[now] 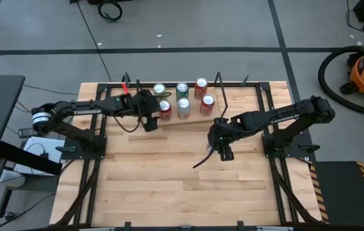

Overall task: Place canned beverage on shelf
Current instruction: Put the blue soda can on the shelf

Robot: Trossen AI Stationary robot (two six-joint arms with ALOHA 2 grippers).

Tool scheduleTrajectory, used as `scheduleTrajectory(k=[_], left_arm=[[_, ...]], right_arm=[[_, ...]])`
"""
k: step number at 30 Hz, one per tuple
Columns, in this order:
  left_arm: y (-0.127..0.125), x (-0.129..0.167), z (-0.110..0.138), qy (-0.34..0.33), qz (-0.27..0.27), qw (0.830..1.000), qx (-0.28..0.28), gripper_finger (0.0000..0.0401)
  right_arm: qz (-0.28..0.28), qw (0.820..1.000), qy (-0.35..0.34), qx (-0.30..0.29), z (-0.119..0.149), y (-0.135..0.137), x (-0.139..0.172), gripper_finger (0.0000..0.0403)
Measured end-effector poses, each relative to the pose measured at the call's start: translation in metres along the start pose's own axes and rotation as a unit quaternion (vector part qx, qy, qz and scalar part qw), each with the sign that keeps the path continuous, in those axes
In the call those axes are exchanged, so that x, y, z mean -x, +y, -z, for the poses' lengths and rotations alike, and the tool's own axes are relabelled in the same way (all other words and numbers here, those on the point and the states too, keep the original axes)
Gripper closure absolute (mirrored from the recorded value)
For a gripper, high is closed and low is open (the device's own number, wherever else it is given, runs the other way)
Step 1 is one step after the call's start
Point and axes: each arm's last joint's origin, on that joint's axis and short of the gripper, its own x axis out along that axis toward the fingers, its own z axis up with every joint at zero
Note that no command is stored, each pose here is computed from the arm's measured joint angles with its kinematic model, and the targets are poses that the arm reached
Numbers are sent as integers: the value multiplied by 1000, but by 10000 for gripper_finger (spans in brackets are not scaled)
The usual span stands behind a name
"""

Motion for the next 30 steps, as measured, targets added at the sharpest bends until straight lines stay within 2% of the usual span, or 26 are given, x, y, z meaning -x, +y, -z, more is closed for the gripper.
scheduleTrajectory(k=[8,18,24,30], left_arm=[[0,-1,-1,-6,-1,1000,-6,115],[2,0,-10,-54,0,998,-6,115],[-1,-9,-15,-72,6,997,-5,115],[-4,-23,-13,-54,-6,999,-9,115]], right_arm=[[0,1000,-2,0,0,0,0,148],[0,1000,-2,0,0,0,0,148],[0,1000,-3,0,-1,0,0,148],[0,1000,-5,-1,-1,0,0,148]])
